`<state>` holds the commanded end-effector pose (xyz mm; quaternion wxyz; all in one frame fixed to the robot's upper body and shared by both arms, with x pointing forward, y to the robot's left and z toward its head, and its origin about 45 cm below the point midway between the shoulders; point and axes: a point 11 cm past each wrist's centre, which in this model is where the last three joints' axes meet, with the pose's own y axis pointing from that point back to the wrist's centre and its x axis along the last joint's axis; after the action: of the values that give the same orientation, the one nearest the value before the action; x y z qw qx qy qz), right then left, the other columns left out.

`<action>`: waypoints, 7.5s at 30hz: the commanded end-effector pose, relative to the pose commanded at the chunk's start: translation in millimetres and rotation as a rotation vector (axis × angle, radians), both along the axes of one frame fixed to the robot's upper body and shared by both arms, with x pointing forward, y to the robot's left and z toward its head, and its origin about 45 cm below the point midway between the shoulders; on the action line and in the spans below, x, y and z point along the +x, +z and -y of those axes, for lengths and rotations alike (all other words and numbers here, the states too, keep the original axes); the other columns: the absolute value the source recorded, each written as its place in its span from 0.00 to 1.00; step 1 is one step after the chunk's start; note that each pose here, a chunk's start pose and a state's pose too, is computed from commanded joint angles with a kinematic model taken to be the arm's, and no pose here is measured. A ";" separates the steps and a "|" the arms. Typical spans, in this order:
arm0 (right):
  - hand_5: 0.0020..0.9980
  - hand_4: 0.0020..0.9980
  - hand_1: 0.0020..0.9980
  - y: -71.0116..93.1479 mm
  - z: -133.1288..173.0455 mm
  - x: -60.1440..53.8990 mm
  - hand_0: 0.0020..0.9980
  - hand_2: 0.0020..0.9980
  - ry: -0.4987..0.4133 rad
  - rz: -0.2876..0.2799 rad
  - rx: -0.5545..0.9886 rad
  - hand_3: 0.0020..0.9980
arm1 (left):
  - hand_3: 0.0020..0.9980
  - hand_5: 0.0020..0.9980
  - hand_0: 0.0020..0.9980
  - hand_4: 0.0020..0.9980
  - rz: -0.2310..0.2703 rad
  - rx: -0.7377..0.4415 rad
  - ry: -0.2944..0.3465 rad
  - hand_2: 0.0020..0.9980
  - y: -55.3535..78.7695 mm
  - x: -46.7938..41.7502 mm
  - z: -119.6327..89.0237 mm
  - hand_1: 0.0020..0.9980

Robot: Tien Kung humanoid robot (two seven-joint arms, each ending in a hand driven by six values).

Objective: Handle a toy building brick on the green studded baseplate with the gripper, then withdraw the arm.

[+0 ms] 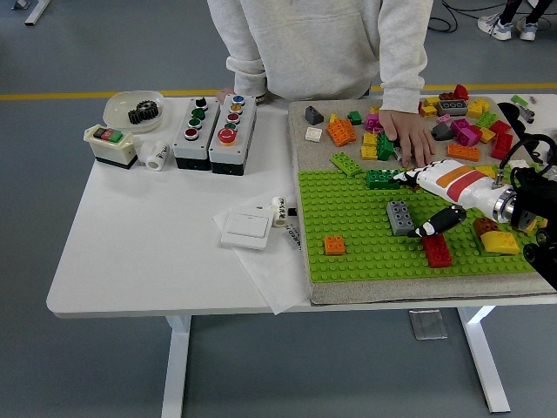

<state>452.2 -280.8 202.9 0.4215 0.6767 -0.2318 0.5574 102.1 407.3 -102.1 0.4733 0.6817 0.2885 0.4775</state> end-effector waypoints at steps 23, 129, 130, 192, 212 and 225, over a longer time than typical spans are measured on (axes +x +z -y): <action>0.45 1.00 0.69 -5.9 -12.3 13.2 0.76 0.73 0.006 -0.021 -0.110 0.82 | 0.60 0.60 0.74 0.67 0.006 0.007 -0.002 0.74 1.7 3.8 -2.1 0.73; 0.52 0.86 0.51 -10.7 -16.5 8.2 0.63 0.55 0.017 -0.031 -0.052 0.54 | 0.60 0.61 0.74 0.67 -0.004 0.009 -0.008 0.74 1.2 0.7 -2.5 0.73; 0.52 0.86 0.51 -9.9 -16.4 8.3 0.63 0.55 0.016 -0.030 -0.048 0.54 | 0.60 0.61 0.74 0.67 -0.004 0.009 -0.007 0.74 1.1 0.4 -2.5 0.73; 0.51 0.83 0.56 -11.0 -7.8 -42.4 0.70 0.58 0.063 -0.083 0.237 0.55 | 0.60 0.60 0.74 0.67 -0.009 -0.004 -0.015 0.75 -1.2 -2.4 2.4 0.74; 0.49 0.84 0.57 -21.7 15.3 -42.6 0.71 0.59 0.008 -0.072 0.190 0.56 | 0.60 0.60 0.74 0.67 -0.024 -0.005 -0.020 0.75 -2.3 -7.4 2.6 0.74; 0.47 0.86 0.61 -18.2 10.1 -42.6 0.72 0.67 0.038 -0.066 0.180 0.65 | 0.60 0.60 0.74 0.67 -0.025 -0.007 -0.023 0.75 -2.4 -7.7 2.8 0.74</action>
<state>409.5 -291.0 184.7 0.3558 0.7342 -0.2541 0.5195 94.4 404.6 -104.5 0.4776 0.6893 0.2882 0.4622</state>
